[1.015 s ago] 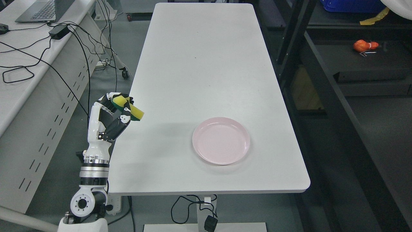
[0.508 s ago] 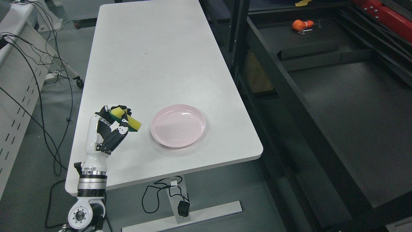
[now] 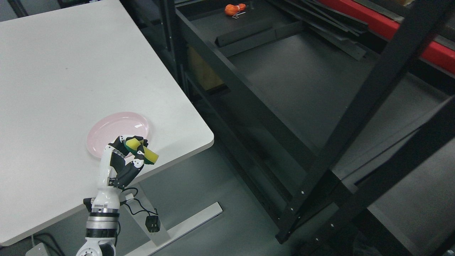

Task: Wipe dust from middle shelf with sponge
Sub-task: 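Hold the sponge in the left hand while turning toward the shelf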

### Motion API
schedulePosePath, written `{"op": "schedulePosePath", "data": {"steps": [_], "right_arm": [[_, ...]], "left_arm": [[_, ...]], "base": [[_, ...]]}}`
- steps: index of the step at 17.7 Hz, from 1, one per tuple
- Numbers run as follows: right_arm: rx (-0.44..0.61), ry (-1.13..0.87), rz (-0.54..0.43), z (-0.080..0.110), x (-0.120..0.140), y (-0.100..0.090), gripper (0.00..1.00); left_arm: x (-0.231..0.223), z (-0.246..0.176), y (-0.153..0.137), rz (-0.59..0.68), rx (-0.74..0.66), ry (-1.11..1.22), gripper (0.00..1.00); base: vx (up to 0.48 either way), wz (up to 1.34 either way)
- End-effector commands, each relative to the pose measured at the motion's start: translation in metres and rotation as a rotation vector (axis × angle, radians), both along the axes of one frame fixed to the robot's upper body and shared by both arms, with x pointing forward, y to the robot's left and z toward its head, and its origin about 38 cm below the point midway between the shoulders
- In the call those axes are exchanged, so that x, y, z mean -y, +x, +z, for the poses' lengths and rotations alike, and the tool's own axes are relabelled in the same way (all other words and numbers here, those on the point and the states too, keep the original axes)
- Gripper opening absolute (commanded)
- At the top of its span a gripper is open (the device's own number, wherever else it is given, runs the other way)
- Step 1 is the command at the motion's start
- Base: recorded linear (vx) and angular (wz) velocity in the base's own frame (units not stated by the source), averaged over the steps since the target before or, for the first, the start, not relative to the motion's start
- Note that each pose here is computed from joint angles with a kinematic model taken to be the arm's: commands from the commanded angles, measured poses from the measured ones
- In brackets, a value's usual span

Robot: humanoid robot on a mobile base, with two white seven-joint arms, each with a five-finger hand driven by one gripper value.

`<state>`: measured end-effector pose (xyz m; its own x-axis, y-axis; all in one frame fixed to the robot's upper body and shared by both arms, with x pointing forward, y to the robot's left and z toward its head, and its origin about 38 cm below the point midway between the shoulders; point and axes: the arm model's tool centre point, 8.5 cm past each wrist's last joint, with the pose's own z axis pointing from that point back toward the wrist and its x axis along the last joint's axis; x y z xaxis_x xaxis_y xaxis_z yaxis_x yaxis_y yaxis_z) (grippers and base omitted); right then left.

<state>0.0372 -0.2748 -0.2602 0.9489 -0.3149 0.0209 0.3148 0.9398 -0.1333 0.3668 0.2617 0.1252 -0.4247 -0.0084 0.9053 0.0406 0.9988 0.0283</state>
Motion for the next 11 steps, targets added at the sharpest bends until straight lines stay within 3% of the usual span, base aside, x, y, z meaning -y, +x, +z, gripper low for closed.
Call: {"op": "schedulePosePath", "data": {"steps": [1,11], "right_arm": [[0.017,-0.020,0.000,0.001,0.012,0.006,1.00],[0.017,-0.020,0.000,0.001,0.012,0.006,1.00]], "left_arm": [[0.013,-0.002,-0.013,-0.051,0.014,0.022,0.01],[0.049,-0.019,-0.030,-0.158,-0.009,0.019,0.01]], "base": [[-0.188,-0.77],[-0.144,-0.57]]}}
